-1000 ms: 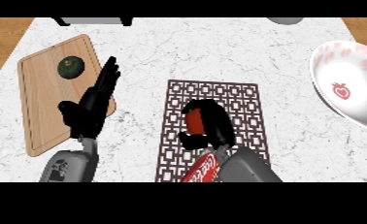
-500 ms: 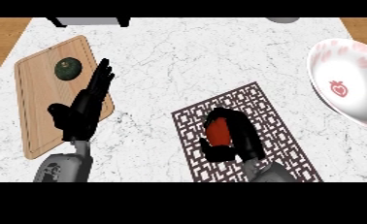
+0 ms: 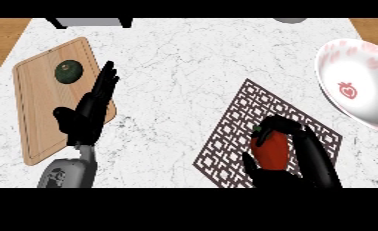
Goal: Pick the bell pepper from the placemat and place it in the bowl
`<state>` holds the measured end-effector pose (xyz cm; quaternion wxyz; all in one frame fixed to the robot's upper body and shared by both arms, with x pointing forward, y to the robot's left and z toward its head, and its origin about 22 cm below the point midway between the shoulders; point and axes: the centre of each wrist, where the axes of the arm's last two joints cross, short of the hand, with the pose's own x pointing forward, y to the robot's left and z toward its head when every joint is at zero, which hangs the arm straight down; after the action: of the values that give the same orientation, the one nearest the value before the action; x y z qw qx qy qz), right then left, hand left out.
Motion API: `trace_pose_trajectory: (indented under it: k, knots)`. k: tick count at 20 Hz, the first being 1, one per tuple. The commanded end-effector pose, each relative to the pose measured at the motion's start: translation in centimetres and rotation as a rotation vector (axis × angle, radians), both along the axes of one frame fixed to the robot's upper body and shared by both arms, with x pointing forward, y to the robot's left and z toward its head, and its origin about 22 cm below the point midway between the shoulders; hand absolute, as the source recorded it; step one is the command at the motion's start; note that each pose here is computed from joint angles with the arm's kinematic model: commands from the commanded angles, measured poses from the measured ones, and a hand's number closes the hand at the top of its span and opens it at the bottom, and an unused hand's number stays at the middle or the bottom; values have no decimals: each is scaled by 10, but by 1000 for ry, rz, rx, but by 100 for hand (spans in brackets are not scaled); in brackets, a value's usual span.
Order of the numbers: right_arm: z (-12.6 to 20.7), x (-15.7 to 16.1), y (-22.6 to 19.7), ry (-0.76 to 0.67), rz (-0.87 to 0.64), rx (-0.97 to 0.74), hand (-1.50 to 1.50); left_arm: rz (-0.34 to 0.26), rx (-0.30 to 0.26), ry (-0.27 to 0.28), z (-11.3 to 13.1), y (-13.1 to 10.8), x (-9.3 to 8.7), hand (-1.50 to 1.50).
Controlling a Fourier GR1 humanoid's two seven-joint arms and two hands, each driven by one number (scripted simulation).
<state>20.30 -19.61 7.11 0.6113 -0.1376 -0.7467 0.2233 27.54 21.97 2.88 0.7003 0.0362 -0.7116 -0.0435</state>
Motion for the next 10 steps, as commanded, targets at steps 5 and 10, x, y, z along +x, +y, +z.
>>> trace_pose_trajectory:
  k: [5, 10]
  knots:
    - [91, -39, -18, -272, -131, -78, 150, -7, 1, -9, -4, 6, -7, 0]
    - [141, -53, -25, -273, -241, -167, 150, -14, -2, 3, -6, -5, 2, 0]
